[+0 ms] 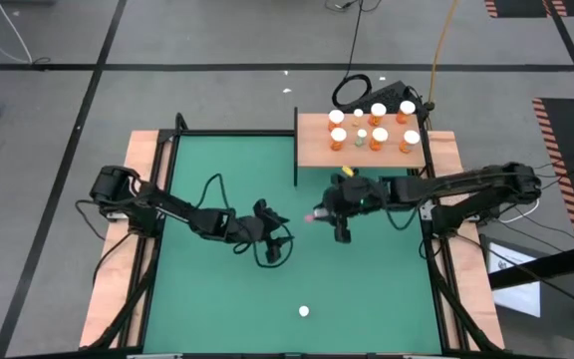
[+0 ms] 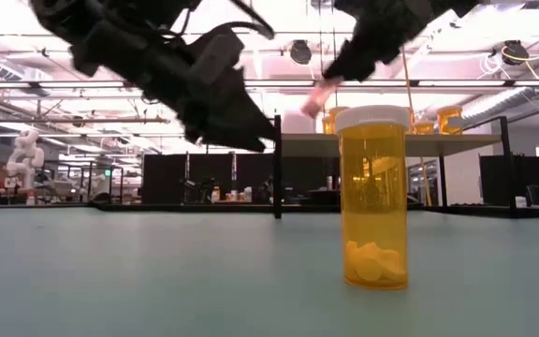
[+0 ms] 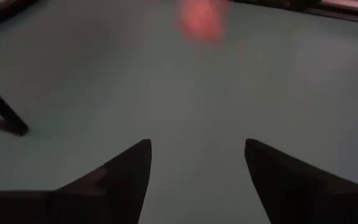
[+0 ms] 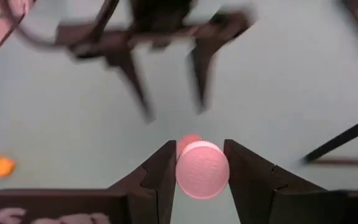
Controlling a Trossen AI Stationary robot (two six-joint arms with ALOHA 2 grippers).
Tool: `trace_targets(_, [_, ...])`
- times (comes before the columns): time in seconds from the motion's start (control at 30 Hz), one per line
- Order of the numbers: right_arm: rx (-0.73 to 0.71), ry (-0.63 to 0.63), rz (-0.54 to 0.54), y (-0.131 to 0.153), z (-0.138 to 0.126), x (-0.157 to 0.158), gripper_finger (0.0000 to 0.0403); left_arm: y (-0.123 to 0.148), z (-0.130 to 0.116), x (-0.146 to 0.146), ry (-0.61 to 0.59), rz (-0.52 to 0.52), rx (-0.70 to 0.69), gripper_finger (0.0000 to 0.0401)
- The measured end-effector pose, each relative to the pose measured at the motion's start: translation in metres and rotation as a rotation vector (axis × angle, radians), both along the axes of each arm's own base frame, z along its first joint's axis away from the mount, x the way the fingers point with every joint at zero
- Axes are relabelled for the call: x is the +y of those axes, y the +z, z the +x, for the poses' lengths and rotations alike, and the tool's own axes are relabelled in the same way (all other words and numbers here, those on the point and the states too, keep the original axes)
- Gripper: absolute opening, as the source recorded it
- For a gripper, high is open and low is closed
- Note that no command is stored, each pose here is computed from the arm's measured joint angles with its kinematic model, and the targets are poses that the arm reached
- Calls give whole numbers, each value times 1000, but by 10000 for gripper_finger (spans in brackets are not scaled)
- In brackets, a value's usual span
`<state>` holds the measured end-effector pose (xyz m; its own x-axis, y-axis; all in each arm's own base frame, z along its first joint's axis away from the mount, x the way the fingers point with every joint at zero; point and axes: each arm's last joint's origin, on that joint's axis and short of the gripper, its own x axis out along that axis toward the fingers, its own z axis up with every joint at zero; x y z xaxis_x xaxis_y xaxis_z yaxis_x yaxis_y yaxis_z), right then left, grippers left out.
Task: Pick and place medicine bottles onto shelf by color
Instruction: Put the pink pill bottle on the shelf
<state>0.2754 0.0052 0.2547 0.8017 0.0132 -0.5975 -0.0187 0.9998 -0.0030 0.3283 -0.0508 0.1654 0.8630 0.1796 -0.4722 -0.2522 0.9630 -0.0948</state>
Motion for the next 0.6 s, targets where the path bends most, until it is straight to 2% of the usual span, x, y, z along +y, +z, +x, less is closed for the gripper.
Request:
trace_targets(0.1, [-34,-16,-49,22,4,-14,118,-5,-4,-6,-16,-12,-31,250])
trace_targets(0.3, [-53,-61,-144,70,19,-48,118,-11,-7,-8,-20,-10,-9,244])
trace_targets(0.47, [-12,-87,-213,99,35,-77,118,-11,-8,-6,31,52,-4,243])
trace_targets(0.6, [37,-112,-274,116,47,-108,118,-14,-7,-2,70,59,2,243])
